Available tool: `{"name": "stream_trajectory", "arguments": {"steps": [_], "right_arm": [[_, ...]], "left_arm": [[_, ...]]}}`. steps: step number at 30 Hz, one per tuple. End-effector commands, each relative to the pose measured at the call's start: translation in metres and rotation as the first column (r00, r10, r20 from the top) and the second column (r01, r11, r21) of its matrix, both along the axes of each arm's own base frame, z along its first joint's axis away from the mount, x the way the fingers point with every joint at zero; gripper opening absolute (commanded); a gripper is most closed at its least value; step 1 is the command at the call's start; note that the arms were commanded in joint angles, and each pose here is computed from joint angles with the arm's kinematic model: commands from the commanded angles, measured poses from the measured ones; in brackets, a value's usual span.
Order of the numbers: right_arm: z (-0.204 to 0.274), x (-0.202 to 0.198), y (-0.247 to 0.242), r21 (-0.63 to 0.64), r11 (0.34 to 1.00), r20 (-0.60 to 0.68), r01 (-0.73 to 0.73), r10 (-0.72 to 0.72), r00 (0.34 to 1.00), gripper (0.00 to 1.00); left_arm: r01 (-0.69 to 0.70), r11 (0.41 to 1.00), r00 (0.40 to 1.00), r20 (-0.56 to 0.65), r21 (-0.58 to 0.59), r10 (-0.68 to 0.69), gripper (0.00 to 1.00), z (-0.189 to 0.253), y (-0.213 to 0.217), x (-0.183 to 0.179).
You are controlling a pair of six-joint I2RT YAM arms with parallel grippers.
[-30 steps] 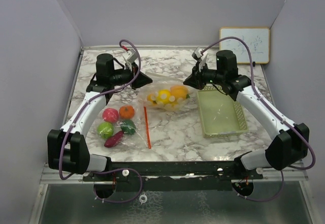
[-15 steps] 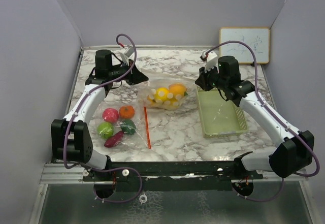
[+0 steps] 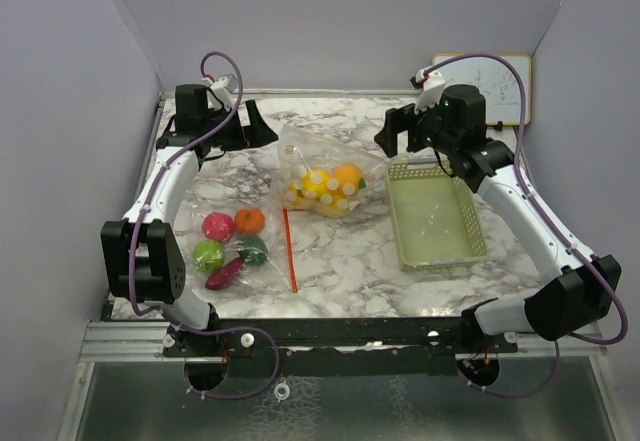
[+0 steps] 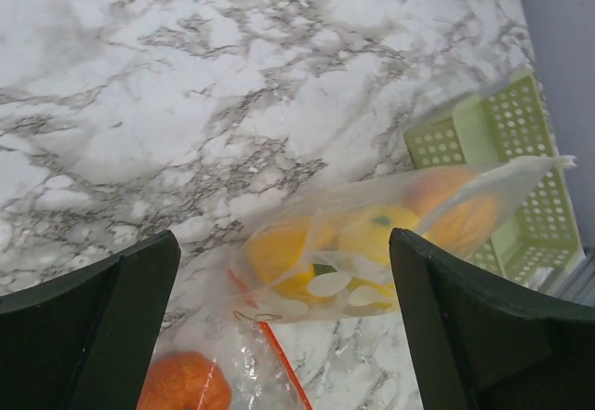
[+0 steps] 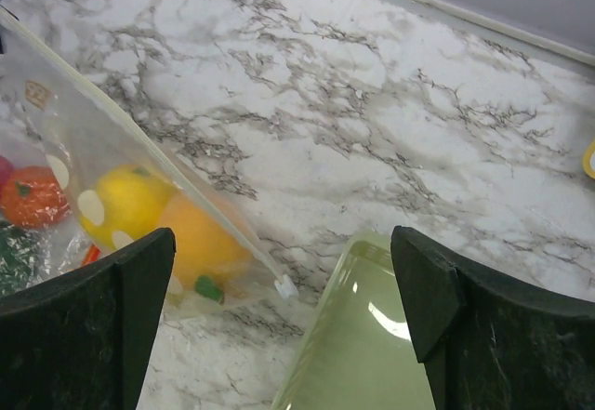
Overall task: Place the food in the zip-top bag and seal the zipper
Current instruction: Reset both arms
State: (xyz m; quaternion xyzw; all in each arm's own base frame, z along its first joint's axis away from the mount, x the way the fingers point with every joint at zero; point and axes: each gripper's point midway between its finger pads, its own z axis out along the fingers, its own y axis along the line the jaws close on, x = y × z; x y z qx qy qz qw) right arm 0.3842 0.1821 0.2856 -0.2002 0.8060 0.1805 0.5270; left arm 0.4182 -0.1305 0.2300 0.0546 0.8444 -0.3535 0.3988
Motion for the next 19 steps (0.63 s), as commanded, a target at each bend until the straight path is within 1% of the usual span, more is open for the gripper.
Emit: {"name": "stream_trajectory", "arguments": {"steps": [1,4,6,18,19], "right_arm": [[0.016,0.006,0.015,0.068,0.997,0.008,-0.032,0.032,0.999,1.00],[0.017,0.007,0.016,0.075,0.997,0.008,-0.035,0.035,0.999,1.00],[0.015,0.007,0.016,0.072,0.997,0.005,-0.033,0.033,0.999,1.00],[0.008,0.009,0.013,0.064,0.998,-0.005,-0.013,0.013,1.000,1.00],[0.008,0.009,0.012,0.062,0.998,-0.005,-0.010,0.011,1.000,1.00]], "left_arm": [[-0.250,0.963,0.962,-0.090,0.100,0.259,0.99,-0.016,0.033,0.012],[-0.326,0.936,0.937,-0.085,0.131,0.338,0.99,-0.017,0.045,0.015],[-0.346,0.927,0.928,-0.091,0.145,0.360,0.99,-0.020,0.049,0.016],[-0.340,0.928,0.932,-0.074,0.154,0.354,0.99,-0.017,0.050,0.015],[-0.337,0.930,0.936,-0.055,0.149,0.348,0.99,-0.009,0.049,0.018]]}}
